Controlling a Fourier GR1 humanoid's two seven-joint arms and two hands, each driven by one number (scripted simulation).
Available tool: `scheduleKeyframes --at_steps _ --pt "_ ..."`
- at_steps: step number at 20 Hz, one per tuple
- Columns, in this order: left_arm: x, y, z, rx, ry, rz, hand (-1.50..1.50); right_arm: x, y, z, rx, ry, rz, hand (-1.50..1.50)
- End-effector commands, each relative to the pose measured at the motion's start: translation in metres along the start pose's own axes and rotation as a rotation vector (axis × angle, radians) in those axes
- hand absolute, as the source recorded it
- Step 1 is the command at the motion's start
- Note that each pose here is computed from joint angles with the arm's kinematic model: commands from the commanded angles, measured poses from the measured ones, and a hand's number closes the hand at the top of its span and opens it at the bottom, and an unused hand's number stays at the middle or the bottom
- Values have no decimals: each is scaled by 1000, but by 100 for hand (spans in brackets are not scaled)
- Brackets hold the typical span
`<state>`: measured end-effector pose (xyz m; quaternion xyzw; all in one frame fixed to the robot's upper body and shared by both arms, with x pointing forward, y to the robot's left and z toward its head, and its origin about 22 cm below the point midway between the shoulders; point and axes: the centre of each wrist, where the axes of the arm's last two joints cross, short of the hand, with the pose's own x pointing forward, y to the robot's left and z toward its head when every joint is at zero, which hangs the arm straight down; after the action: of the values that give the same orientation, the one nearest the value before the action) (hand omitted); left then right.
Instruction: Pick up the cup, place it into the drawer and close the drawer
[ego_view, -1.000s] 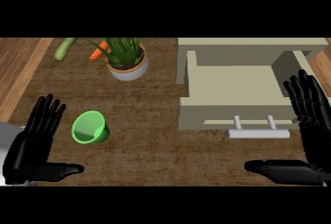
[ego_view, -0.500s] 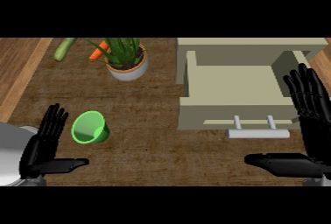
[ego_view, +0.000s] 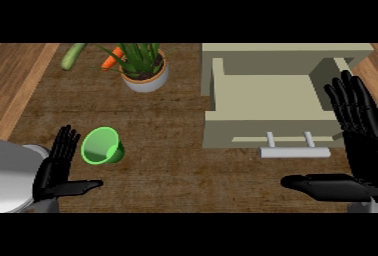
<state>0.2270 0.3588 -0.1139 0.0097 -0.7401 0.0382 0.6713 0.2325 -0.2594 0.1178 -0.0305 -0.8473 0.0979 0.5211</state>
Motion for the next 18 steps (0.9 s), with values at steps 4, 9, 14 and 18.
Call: scheduleKeyframes --at_steps 4,9,14,18 --pt "-21 18 -5 19 -23 43 -150 -4 -13 -5 12 2 -4 -150" --pt "-26 16 -3 22 -47 2 -150 -7 8 5 15 10 -5 -150" --pt "-33 -7 -12 23 -46 9 -150 -18 0 3 35 -1 0 -150" --pt "-34 -8 -10 -20 -64 18 -150 -11 -7 -2 22 7 -6 -150"
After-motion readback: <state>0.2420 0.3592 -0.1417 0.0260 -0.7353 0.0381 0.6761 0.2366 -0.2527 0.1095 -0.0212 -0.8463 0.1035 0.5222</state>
